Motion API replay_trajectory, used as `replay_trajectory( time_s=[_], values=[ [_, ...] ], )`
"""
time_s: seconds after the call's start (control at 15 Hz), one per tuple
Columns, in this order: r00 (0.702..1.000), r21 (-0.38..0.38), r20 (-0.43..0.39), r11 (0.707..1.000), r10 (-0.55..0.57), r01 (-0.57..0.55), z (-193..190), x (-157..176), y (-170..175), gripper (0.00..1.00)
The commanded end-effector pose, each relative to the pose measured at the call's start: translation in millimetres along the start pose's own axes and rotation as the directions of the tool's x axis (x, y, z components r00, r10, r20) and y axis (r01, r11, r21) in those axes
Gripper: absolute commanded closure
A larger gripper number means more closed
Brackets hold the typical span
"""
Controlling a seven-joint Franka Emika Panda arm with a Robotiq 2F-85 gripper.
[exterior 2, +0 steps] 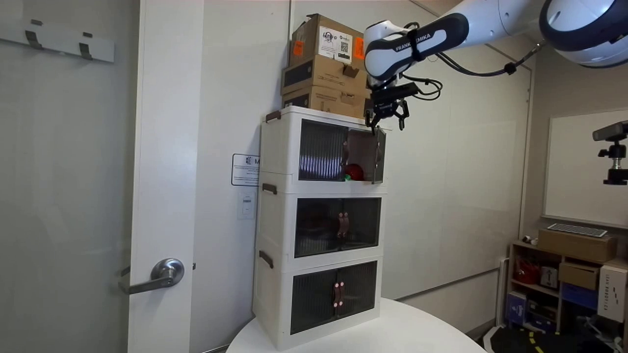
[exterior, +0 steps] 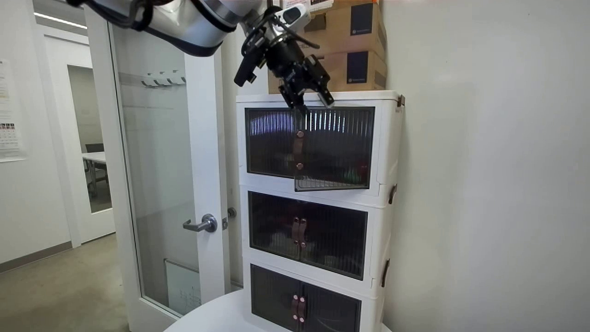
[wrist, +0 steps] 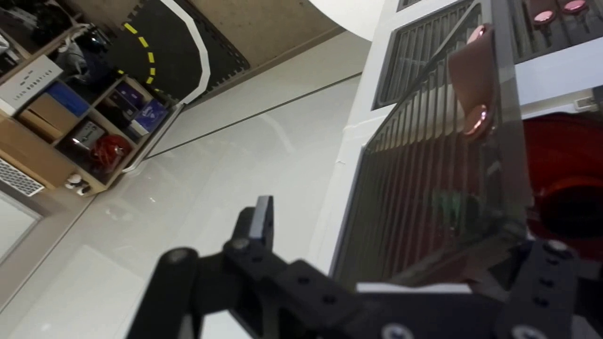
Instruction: Open the top cabinet doors
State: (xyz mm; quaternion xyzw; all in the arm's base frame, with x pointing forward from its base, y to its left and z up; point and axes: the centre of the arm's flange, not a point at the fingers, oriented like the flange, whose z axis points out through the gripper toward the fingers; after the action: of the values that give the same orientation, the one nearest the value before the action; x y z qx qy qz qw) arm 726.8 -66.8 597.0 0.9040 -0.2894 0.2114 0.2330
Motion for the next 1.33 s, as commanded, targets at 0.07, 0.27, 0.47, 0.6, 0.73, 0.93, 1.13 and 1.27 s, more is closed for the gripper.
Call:
replay_trajectory(
  time_s=[0.07, 0.27, 0.47, 0.6, 0.73, 0.93, 1.13, 1.27],
  values=[
    [0.999, -0.118, -0.006, 0.992, 0.047, -0.047, -7, 2, 20, 0.00],
    [0.998, -0.152, 0.007, 0.986, 0.063, -0.061, -1, 2, 35, 0.00],
    [0.997, -0.159, 0.045, 0.986, 0.059, -0.051, 12, 3, 49, 0.00],
    [0.996, -0.165, 0.065, 0.985, 0.061, -0.050, 25, 5, 55, 0.00],
    [0.995, -0.170, 0.084, 0.984, 0.062, -0.047, 37, 8, 72, 0.00],
    [0.992, -0.191, 0.096, 0.980, 0.076, -0.056, 56, 15, 90, 0.00],
    [0.992, -0.214, 0.100, 0.975, 0.082, -0.060, 72, 23, 112, 0.00],
    [0.991, -0.231, 0.101, 0.971, 0.085, -0.060, 78, 27, 124, 0.00]
  ],
)
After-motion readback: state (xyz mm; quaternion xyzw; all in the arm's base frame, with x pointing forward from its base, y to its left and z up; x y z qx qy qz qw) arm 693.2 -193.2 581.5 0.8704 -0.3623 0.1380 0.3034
